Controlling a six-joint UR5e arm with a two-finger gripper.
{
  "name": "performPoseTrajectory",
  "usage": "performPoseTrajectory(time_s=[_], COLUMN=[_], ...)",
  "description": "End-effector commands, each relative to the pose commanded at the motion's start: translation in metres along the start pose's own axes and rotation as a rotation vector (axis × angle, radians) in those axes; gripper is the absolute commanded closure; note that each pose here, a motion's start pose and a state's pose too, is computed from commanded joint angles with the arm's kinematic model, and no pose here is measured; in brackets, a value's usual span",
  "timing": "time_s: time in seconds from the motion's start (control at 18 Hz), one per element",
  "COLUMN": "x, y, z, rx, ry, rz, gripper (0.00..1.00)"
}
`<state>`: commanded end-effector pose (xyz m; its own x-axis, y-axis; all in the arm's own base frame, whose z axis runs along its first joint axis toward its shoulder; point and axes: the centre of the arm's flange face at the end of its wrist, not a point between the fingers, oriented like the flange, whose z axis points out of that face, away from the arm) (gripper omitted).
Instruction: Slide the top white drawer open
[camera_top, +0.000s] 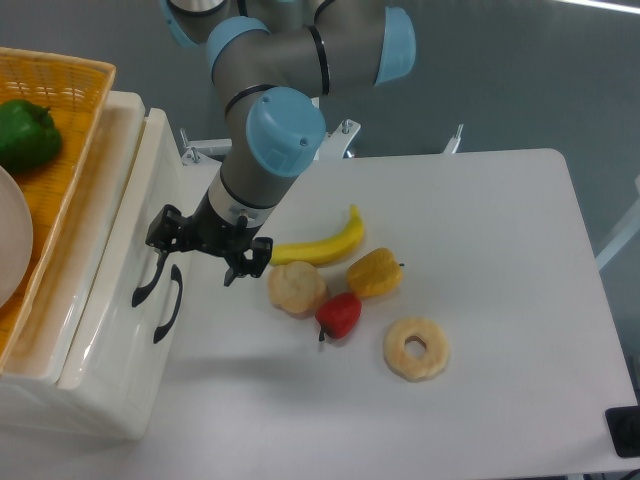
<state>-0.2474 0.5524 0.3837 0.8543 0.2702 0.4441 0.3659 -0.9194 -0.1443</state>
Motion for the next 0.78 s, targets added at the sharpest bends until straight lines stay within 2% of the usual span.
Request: performPoseTrajectory(time_s=[0.5,0.78], x=[-0.001,-0.01], y=[0.002,0.004], z=[0.025,0.035], rx=[-0.039,-0.074], ry=[0.009,-0.021], rz=[0.008,0.0], gripper=[0.0,0.0])
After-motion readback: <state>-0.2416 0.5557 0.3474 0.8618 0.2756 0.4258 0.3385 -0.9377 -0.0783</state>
